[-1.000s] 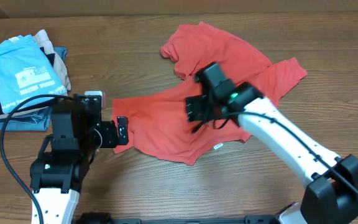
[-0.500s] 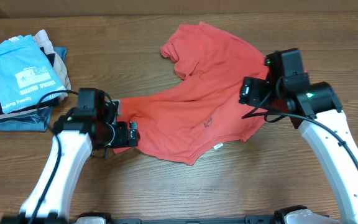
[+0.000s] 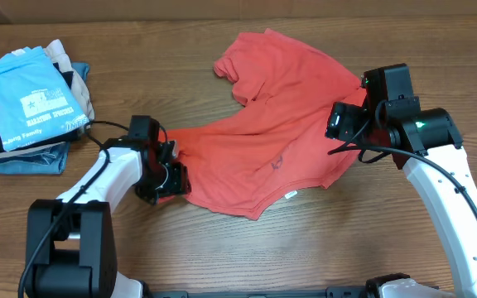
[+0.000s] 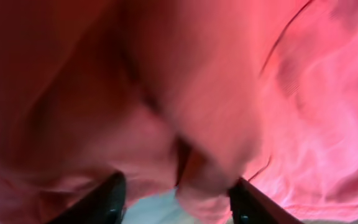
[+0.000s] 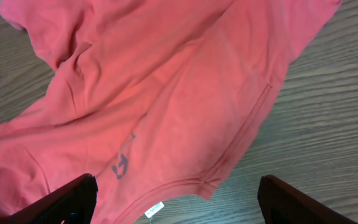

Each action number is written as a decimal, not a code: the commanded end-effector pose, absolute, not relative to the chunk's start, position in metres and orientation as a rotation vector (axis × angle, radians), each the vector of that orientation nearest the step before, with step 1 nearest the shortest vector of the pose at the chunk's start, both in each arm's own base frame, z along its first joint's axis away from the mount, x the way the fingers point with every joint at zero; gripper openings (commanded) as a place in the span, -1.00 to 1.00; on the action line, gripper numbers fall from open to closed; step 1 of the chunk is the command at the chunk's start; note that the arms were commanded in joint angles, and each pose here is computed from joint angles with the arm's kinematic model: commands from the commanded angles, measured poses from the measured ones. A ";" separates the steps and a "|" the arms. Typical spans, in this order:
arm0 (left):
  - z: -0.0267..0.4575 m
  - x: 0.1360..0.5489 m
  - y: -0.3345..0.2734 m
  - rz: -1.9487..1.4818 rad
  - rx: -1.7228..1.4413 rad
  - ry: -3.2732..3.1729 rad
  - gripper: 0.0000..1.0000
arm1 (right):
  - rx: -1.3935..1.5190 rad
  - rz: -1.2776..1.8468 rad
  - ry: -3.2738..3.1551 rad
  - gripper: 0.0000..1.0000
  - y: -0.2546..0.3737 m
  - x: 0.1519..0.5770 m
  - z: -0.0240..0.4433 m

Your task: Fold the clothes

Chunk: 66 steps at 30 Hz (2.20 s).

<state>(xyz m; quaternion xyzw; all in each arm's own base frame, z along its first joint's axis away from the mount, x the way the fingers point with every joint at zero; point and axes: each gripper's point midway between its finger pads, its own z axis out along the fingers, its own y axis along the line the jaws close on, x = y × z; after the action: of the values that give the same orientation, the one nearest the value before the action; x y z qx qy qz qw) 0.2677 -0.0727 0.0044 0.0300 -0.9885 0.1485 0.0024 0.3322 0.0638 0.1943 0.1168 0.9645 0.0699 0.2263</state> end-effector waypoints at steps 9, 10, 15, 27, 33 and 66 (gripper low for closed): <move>0.004 0.281 -0.090 0.403 0.001 -3.157 -0.92 | 0.317 0.187 2.633 0.72 0.063 0.335 0.203; 0.011 0.284 -0.086 0.387 0.014 -3.167 -0.92 | 0.319 0.182 2.633 0.72 0.062 0.335 0.203; 0.084 0.338 -0.048 0.242 0.136 -3.355 -0.92 | 0.324 0.163 2.629 0.72 0.060 0.335 0.203; 0.309 0.447 0.073 0.068 0.762 -3.933 0.55 | 0.324 0.159 2.643 0.73 0.059 0.332 0.202; 0.284 0.430 0.047 0.336 0.666 -3.790 1.00 | 0.325 0.158 2.644 0.73 0.059 0.332 0.201; 0.008 0.334 -0.204 0.325 0.503 -3.019 0.67 | 0.313 0.113 2.667 0.75 0.054 0.327 0.198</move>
<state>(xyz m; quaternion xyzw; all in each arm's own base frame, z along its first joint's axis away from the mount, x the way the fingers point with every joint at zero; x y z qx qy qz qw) 0.3257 -0.2095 0.0107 0.1198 -0.9846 0.1192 0.0459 0.3241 0.0564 0.1899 0.1186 0.9689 0.0475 0.2119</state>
